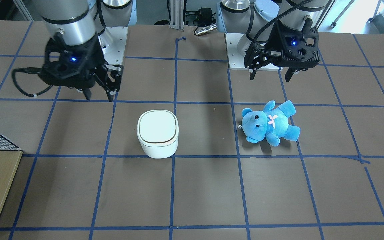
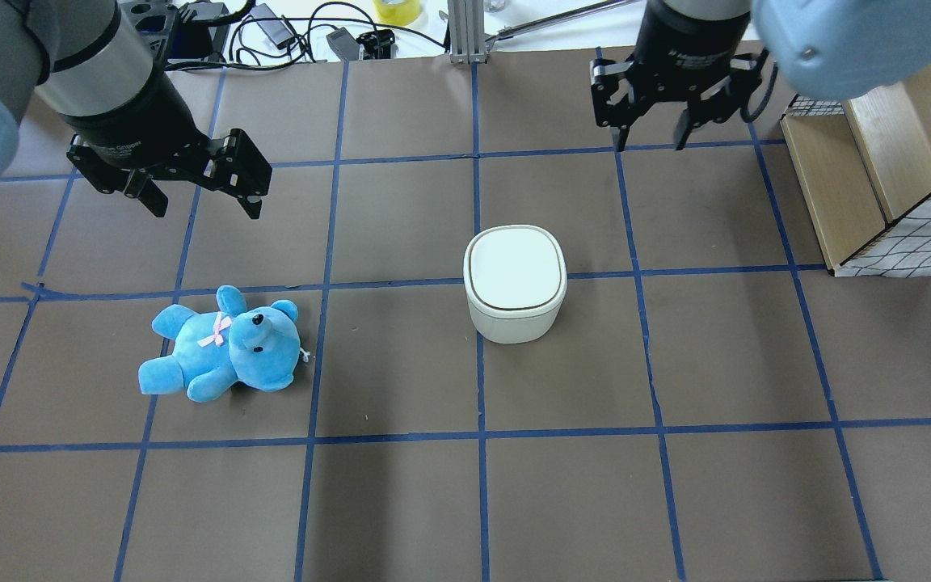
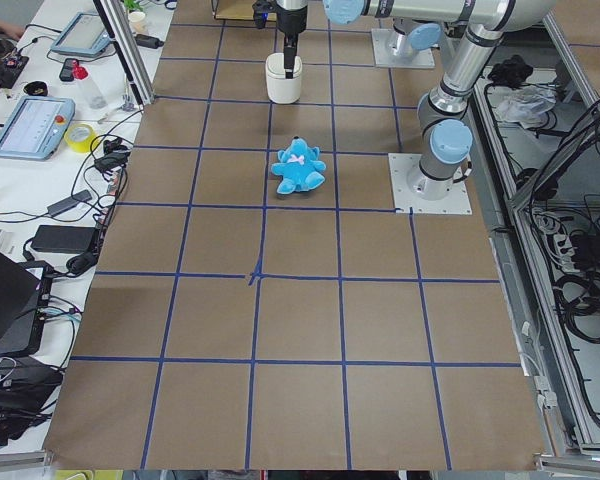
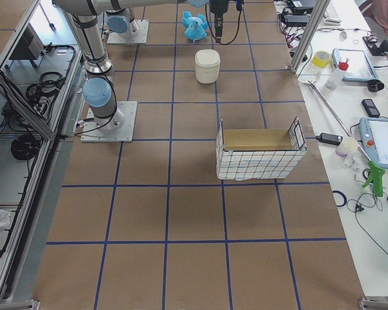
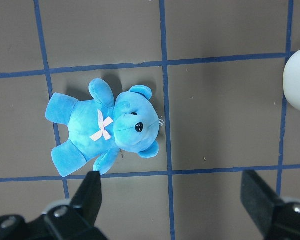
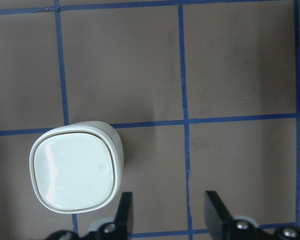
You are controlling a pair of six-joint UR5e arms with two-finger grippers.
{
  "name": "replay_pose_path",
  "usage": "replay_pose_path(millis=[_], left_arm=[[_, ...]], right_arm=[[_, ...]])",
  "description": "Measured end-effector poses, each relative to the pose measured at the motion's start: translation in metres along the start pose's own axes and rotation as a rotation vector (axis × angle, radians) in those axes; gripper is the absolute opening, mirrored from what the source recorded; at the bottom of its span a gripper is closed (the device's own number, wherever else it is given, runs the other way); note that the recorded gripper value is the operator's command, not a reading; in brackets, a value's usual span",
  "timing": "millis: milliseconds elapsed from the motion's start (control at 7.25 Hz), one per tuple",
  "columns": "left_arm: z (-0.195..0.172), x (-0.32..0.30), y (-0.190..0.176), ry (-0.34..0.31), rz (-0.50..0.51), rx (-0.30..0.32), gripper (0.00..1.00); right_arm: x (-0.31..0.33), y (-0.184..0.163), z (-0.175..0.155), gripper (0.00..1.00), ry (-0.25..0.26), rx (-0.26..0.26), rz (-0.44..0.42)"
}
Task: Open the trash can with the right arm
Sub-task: 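Move the right gripper toward the white trash can lid, then lower the right gripper onto the lid's edge farthest from the robot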
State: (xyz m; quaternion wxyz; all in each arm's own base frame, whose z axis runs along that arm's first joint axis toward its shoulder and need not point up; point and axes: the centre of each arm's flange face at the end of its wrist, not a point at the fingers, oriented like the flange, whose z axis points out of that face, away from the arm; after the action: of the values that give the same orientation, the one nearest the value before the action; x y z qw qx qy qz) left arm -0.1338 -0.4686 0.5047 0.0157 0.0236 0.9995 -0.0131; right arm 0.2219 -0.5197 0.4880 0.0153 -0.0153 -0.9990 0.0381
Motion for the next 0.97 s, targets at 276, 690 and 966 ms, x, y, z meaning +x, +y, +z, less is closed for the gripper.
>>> replay_pose_path(millis=[276,690,966], left_arm=[[0.000,0.000,0.000,0.000,0.000,0.000,1.00],[0.000,0.000,0.000,0.000,0.000,0.000,1.00],[0.000,0.000,0.000,0.000,0.000,0.000,1.00]], right_arm=[[-0.037,0.010,0.068,0.00,-0.011,0.006,0.005],[-0.046,0.031,0.133,0.00,-0.027,-0.028,0.010],[-0.062,0.038,0.150,0.00,-0.051,-0.055,0.002]])
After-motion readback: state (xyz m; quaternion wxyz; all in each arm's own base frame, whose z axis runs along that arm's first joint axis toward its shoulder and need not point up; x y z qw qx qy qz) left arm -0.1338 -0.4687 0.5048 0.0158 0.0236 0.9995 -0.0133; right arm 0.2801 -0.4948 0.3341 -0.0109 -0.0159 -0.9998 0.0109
